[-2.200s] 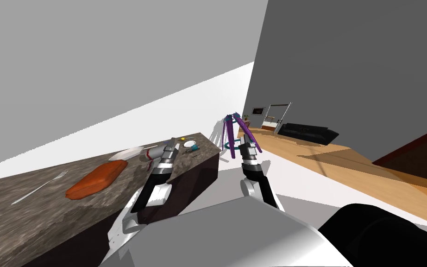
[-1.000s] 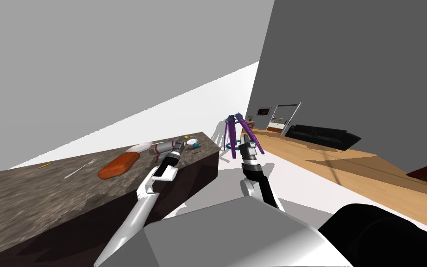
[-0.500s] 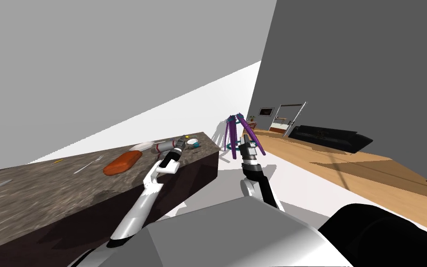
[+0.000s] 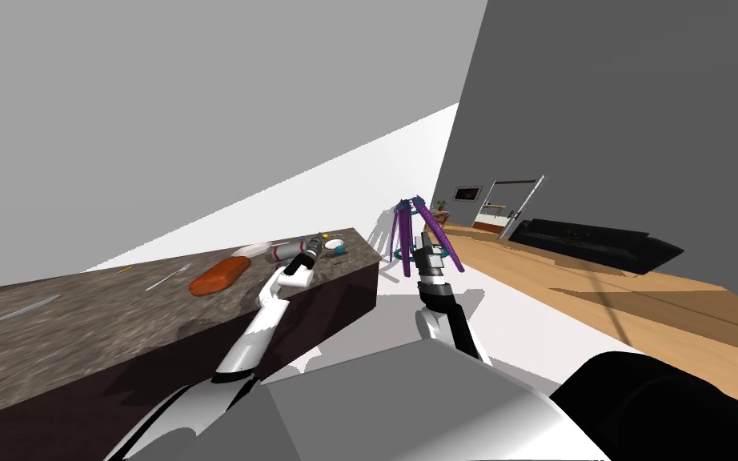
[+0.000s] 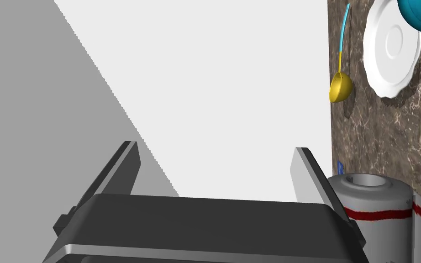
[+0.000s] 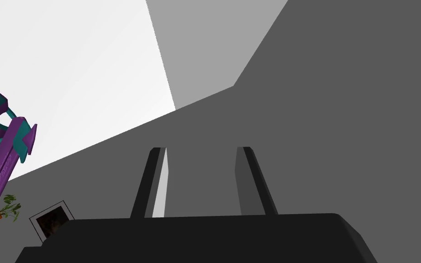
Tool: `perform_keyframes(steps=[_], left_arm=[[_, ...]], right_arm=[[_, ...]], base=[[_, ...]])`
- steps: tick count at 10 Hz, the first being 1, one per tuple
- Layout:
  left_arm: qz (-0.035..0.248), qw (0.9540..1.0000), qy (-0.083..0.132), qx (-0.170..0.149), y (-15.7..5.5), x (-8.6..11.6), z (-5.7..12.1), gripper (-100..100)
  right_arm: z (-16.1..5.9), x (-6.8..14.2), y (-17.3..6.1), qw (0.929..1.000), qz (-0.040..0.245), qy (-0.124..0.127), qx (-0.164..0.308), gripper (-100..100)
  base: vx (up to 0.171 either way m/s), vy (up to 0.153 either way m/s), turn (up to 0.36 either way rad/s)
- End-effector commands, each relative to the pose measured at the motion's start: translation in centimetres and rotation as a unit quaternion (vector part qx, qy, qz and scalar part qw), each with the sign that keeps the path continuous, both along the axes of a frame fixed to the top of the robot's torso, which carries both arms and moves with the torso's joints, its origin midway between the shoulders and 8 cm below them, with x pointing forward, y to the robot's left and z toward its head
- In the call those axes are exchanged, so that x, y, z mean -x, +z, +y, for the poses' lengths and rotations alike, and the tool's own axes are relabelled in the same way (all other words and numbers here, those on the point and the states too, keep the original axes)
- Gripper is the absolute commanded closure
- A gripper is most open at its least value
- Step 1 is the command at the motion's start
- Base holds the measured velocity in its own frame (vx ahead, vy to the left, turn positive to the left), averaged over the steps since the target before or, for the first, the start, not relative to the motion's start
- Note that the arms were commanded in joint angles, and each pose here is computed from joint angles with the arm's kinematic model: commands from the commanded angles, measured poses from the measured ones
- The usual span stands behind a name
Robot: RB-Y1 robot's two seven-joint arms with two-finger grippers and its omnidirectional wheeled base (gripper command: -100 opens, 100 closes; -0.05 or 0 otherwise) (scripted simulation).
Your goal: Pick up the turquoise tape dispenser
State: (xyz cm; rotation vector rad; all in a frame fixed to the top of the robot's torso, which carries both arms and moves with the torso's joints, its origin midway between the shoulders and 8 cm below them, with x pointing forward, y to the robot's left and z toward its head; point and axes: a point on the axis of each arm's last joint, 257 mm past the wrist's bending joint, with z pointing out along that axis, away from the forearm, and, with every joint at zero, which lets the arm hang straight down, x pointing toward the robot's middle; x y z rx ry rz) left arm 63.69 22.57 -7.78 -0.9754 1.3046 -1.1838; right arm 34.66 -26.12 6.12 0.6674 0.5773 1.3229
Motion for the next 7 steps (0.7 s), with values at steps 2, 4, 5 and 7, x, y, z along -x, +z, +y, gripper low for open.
perform_keyframes(steps=[2,4,5,7], left_arm=[[0.041,0.9990,0.017,0.010,-1.2,-1.8,1.4,-100],[0.071,0.9969,0.031,0.018,-2.3,-3.0,2.3,-100],[0.091,0.9950,0.038,0.016,-3.6,-3.3,2.7,-100],[0.112,0.9922,0.048,0.026,-3.6,-4.2,3.2,-100]], right_arm=[[0.0,0.0,0.0,1.0000,0.000,0.000,0.000,0],[0.0,0.0,0.0,1.0000,0.000,0.000,0.000,0],[0.0,0.0,0.0,1.0000,0.000,0.000,0.000,0],[0.0,0.0,0.0,1.0000,0.000,0.000,0.000,0]], base=[[0.029,-0.077,0.083],[0.038,-0.065,0.071],[0.044,-0.064,0.061],[0.026,-0.045,0.052]])
